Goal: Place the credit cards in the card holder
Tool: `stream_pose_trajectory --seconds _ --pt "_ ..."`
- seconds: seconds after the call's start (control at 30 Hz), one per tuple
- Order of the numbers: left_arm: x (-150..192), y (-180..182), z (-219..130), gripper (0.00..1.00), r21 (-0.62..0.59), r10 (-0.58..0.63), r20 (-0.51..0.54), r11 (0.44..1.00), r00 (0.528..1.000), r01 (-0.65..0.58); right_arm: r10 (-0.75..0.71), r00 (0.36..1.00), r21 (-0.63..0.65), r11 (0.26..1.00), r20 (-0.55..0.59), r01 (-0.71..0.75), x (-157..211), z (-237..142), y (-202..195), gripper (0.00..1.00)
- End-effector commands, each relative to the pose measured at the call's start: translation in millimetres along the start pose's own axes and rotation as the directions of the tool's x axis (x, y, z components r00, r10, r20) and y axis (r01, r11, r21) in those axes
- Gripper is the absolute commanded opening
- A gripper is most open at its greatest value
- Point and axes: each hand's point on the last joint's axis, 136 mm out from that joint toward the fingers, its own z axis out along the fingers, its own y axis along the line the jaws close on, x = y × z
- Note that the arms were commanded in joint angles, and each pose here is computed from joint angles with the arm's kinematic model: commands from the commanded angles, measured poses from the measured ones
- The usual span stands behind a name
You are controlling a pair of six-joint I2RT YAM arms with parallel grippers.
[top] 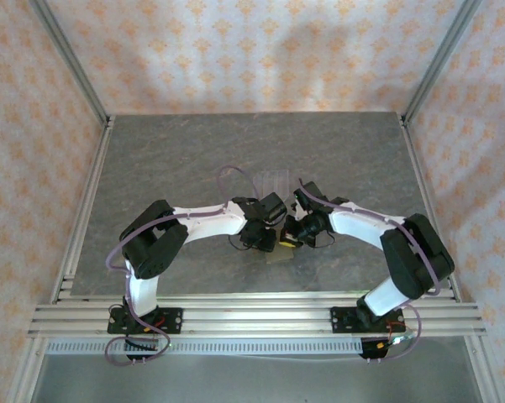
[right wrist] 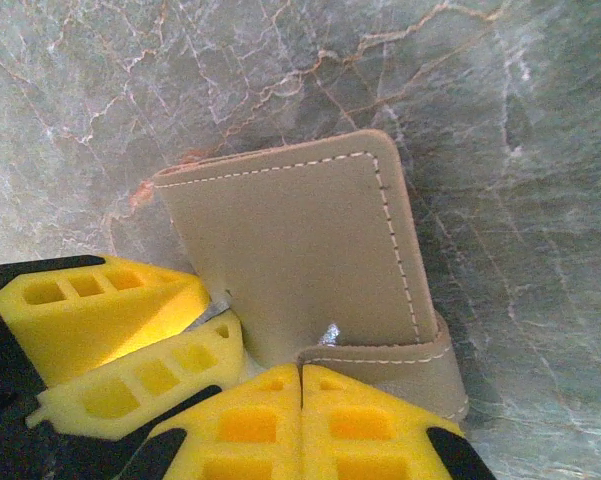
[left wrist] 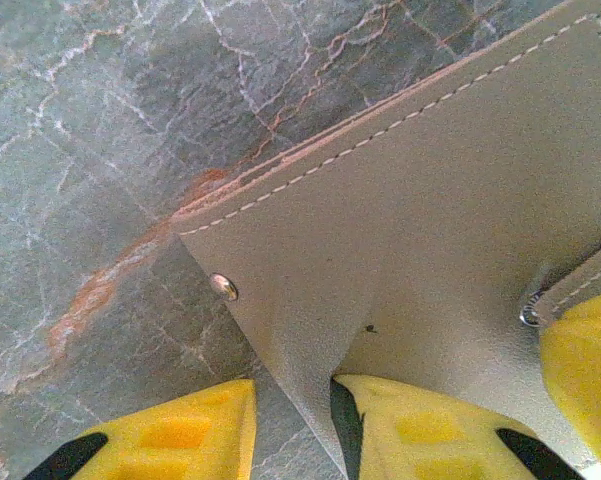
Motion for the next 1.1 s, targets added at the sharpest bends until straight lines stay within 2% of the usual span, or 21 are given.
stream_pose_trajectory --seconds 0.0,0.7,0.87,1.07 --pt "15.1 11.4 26.0 0.3 -0.048 -0.011 -0.038 0.999 0.999 0.009 0.011 0.999 0.012 1.0 -0.033 -0.011 3.1 6.5 -1.7 0.0" --pt "13.0 11.3 24.8 0.29 -0.042 -0.009 -0.033 0.999 0.999 0.008 0.095 0.994 0.205 0.975 -0.059 -0.081 11.5 35.3 -57.4 0.0" --pt "10.1 11.9 23.2 0.29 -0.037 -0.015 -0.029 0.999 0.999 0.014 0.084 0.995 0.173 0.982 -0.046 -0.075 10.9 30.1 -49.4 0.0" --pt "10.2 12.5 24.2 0.29 -0.034 -0.02 -0.03 0.999 0.999 0.019 0.031 0.999 0.018 0.999 -0.008 -0.031 0.4 7.0 -4.4 0.0"
